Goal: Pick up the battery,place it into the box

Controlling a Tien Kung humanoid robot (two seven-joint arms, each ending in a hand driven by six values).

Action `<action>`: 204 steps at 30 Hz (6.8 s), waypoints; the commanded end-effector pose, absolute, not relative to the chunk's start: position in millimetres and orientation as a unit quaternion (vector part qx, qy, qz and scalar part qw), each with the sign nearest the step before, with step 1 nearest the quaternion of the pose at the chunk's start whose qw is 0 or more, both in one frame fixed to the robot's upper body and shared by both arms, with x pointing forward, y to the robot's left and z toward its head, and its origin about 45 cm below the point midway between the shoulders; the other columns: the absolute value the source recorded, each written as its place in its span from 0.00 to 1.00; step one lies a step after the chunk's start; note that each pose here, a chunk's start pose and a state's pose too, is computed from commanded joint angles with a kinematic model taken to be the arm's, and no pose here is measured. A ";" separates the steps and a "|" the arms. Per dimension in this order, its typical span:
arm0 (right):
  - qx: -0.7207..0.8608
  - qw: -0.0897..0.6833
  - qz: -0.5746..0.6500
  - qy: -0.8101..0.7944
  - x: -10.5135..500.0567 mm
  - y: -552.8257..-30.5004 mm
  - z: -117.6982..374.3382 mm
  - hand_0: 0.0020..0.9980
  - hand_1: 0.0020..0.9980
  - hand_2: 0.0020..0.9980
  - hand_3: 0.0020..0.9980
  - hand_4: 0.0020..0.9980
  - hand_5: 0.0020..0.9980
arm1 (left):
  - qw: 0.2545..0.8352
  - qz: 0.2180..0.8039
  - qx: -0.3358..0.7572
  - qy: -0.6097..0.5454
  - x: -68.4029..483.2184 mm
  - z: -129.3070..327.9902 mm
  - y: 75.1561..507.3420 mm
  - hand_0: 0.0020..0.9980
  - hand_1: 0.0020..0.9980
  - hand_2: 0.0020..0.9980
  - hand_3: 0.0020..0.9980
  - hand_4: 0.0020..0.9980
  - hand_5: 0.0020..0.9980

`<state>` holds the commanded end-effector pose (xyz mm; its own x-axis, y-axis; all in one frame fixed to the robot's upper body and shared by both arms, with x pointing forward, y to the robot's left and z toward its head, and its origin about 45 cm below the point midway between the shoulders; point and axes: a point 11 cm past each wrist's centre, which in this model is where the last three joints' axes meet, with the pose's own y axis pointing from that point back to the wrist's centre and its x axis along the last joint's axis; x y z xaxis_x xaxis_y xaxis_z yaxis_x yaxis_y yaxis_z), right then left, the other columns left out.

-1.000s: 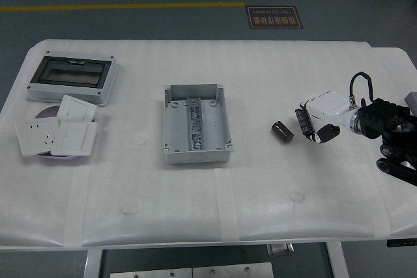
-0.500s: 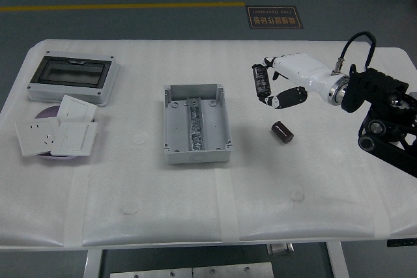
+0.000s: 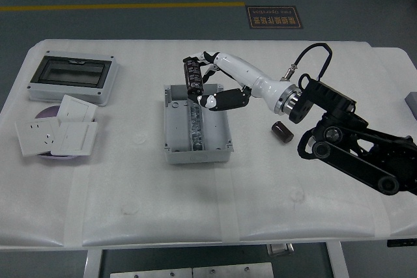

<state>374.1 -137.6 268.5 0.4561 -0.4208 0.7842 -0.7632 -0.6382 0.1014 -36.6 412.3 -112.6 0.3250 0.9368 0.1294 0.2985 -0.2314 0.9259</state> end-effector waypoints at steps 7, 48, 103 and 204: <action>0.810 0.251 0.403 -0.343 373.5 -133.8 251.9 0.90 0.78 0.82 0.96 0.71 0.25 | 0.430 0.369 0.691 0.449 -36.8 -112.5 411.9 0.70 0.69 0.60 0.64 0.69 0.38; 0.644 0.485 0.543 -0.234 405.3 -260.2 203.6 0.92 0.75 0.81 0.96 0.92 0.44 | 0.428 0.380 0.688 0.447 -31.7 -110.5 418.8 0.70 0.69 0.59 0.62 0.65 0.34; 0.598 0.580 0.551 -0.039 403.5 -281.5 179.8 0.87 0.71 0.77 0.89 0.73 0.40 | 0.423 0.396 0.687 0.438 -20.6 -104.2 437.5 0.70 0.69 0.59 0.62 0.64 0.36; 0.786 0.251 0.359 -0.437 402.9 -135.5 224.1 0.80 0.67 0.73 0.76 0.59 0.32 | 0.429 0.384 0.686 0.444 -28.3 -110.4 419.9 0.70 0.69 0.60 0.63 0.63 0.40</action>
